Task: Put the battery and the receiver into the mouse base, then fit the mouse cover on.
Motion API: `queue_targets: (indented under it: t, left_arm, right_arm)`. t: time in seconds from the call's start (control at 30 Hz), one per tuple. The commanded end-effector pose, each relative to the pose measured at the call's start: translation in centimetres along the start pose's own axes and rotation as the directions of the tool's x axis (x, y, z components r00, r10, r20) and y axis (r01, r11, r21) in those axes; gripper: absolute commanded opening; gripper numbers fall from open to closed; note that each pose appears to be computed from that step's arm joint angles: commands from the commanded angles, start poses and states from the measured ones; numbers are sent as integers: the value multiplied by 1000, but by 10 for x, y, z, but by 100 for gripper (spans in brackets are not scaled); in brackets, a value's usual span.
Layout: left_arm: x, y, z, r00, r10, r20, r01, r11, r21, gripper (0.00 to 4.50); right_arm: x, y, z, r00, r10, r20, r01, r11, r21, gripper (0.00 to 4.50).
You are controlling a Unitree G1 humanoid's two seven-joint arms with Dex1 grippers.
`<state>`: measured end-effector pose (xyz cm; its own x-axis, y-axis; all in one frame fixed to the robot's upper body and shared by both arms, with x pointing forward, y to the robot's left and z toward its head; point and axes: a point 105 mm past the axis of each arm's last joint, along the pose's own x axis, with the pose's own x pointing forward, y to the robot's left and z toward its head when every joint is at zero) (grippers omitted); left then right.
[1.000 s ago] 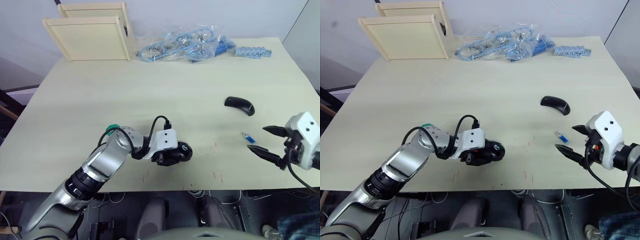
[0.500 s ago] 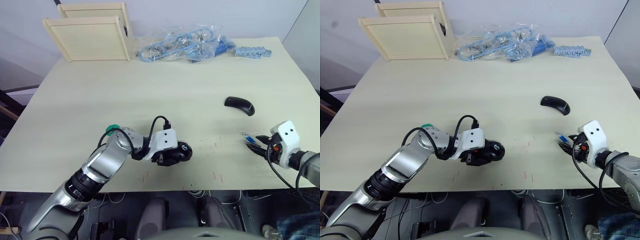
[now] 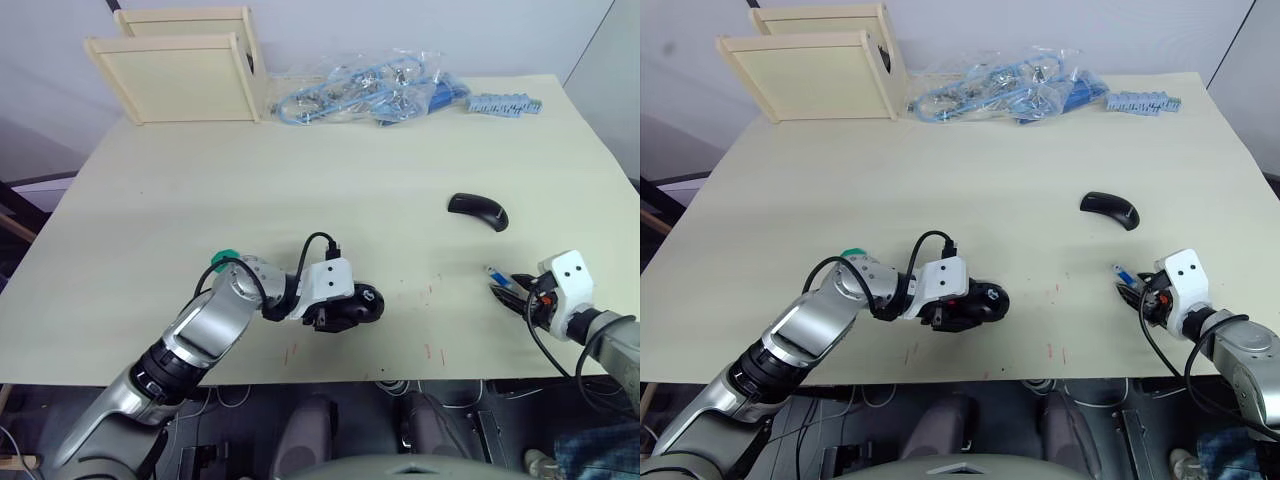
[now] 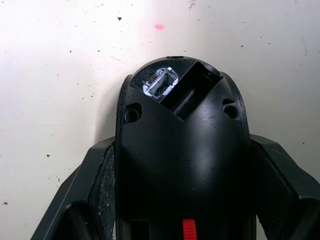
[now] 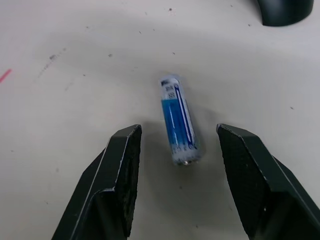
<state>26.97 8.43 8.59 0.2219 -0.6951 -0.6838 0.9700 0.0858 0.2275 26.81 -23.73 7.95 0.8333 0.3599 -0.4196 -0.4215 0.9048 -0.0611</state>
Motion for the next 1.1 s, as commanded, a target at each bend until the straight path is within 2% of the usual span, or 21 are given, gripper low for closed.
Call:
queue_targets:
  t: [0.03, 0.3, 0.4, 0.43, 0.47, 0.5, 0.53, 0.63, 0.8, 0.87, 0.97, 1.1]
  left_arm:
    - [6, -6, -13, 998, -20, -53, 19, 1000, -21, 295]
    - [3, -2, -11, 999, -10, -54, 9, 1000, -20, 295]
    - [2, -2, -11, 998, -10, -57, 9, 1000, -19, 295]
    - [2, -1, -11, 998, -10, -57, 9, 1000, -19, 295]
    - [2, -1, -11, 998, -11, -57, 10, 1000, -19, 295]
    - [1, -1, -11, 998, -10, -57, 9, 1000, -19, 295]
    - [1, -1, -11, 998, -10, -58, 9, 1000, -19, 295]
    - [1, -1, -11, 998, -11, -57, 10, 1000, -21, 295]
    - [0, 0, -11, 998, -14, -56, 13, 1000, -15, 295]
    - [0, 1, -12, 998, -14, -58, 13, 1000, -14, 295]
    - [-2, 1, -14, 998, -14, -62, 13, 1000, -11, 295]
    - [-1, -1, -15, 998, -19, -63, 19, 1000, -10, 295]
  right_arm:
    - [-2, -6, 6, 999, -23, 36, 24, 1000, -9, 252]
    - [2, -6, 4, 999, -24, 49, 24, 1000, 6, 252]
    - [3, -4, 1, 999, -17, 47, 16, 1000, 16, 177]
    - [3, -2, -1, 999, -11, 42, 11, 1000, 14, 126]
    - [3, 0, -3, 999, -7, 39, 7, 1000, 12, 96]
    - [3, 1, -4, 999, -1, 37, 1, 1000, 5, 35]
    - [2, 2, -5, 999, 3, 36, -3, 1000, -1, 14]
    - [0, 2, 0, 999, 4, 46, -2, 999, -45, 14]
    - [-10, 3, 36, 998, 4, 58, 17, 937, -349, 14]
    - [-11, 9, 42, 999, 25, 43, -7, 928, -372, 14]
    - [-17, 37, 59, 982, 188, -13, -175, 882, -437, 14]
    - [-23, 60, 87, 957, 286, -55, -282, 860, -426, 14]
